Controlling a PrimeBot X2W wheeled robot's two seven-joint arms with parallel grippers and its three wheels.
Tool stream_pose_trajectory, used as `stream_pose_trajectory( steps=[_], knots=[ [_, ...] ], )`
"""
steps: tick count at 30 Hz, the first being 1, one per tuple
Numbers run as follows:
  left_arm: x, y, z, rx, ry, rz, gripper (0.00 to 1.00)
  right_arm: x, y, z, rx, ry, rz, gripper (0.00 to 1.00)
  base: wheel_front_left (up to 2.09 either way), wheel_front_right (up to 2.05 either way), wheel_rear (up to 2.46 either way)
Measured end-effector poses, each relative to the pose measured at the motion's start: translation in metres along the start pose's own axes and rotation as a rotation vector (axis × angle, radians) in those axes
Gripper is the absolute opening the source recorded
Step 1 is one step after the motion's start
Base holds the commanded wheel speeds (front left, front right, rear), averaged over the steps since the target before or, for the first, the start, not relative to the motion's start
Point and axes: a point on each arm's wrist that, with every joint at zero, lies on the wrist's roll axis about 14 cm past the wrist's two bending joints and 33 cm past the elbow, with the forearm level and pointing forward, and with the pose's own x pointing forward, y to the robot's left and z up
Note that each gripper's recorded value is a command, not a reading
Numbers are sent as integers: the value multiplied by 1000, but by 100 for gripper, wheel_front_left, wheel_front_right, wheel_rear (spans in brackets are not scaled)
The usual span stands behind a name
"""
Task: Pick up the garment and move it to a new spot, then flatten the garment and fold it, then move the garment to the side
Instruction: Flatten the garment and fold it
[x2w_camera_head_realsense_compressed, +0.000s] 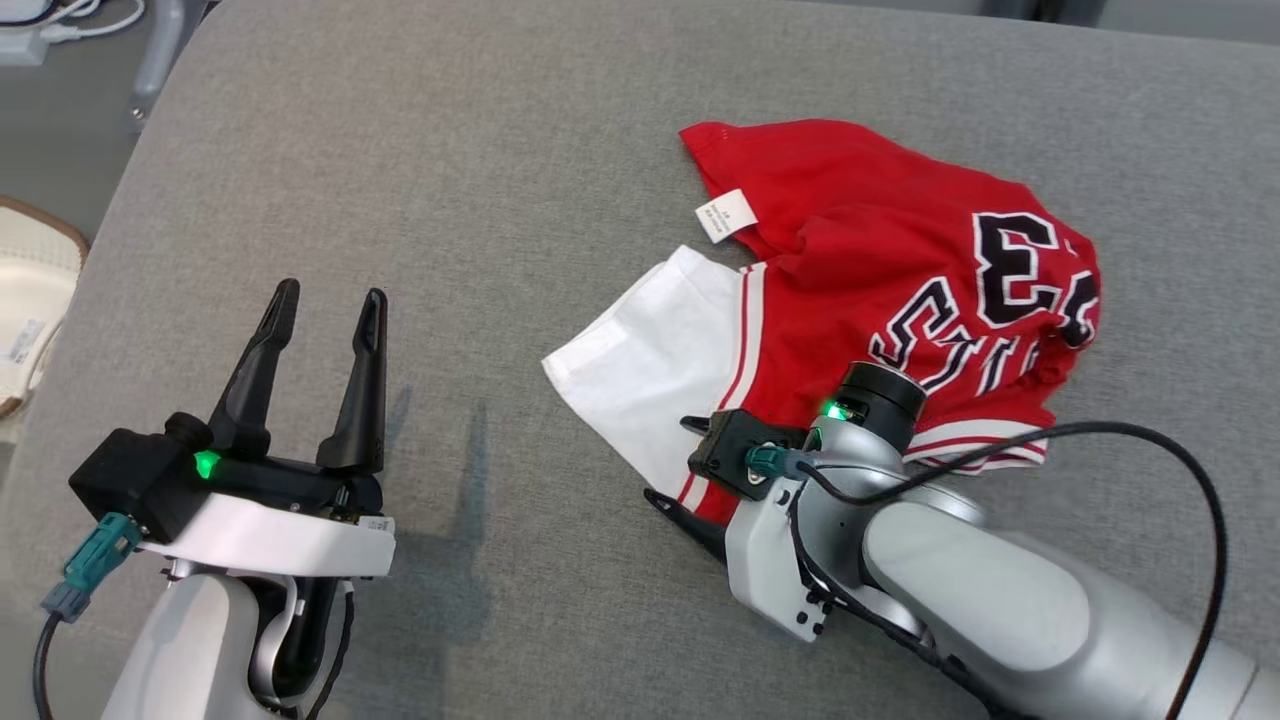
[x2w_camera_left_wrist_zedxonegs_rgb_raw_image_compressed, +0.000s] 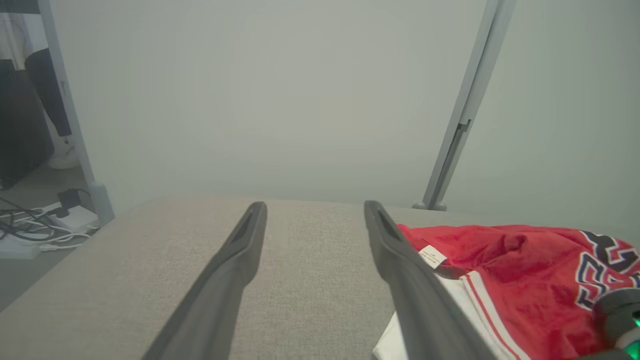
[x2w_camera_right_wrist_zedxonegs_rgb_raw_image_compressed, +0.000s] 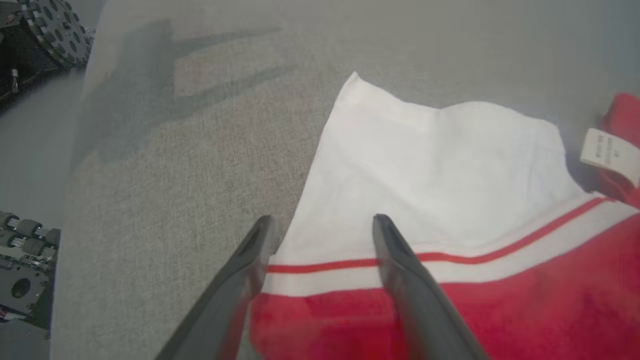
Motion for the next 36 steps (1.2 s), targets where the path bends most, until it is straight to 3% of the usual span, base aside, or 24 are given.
stream_pose_trajectory(
  steps=[6, 7, 8, 9, 19, 26, 36],
  knots=[
    [-2, 13, -1, 10, 2, 42, 100, 23, 4, -22, -20, 135, 75, 100, 0, 0, 0],
    [-3, 14, 1, 12, -3, 47, 100, 24, 5, -23, -20, 143, 80, 55, 0, 0, 0],
    [-2, 15, 2, 14, -6, 49, 100, 25, 5, -22, -5, 147, 82, 37, 0, 0, 0],
    [-2, 15, 3, 13, -11, 50, 100, 25, 4, -22, 3, 150, 82, 0, 0, 0, 0],
    [4, 6, 5, 5, -29, 25, 100, 10, -13, 0, 26, 73, 34, 0, 0, 0, 0],
    [2, -1, 8, 4, -41, 4, 100, -16, -42, 73, 20, -200, -57, 0, 0, 0, 0],
    [1, -12, 11, 9, -47, -43, 100, -85, -35, 190, -119, -600, -117, 0, 0, 0, 0]
  ],
)
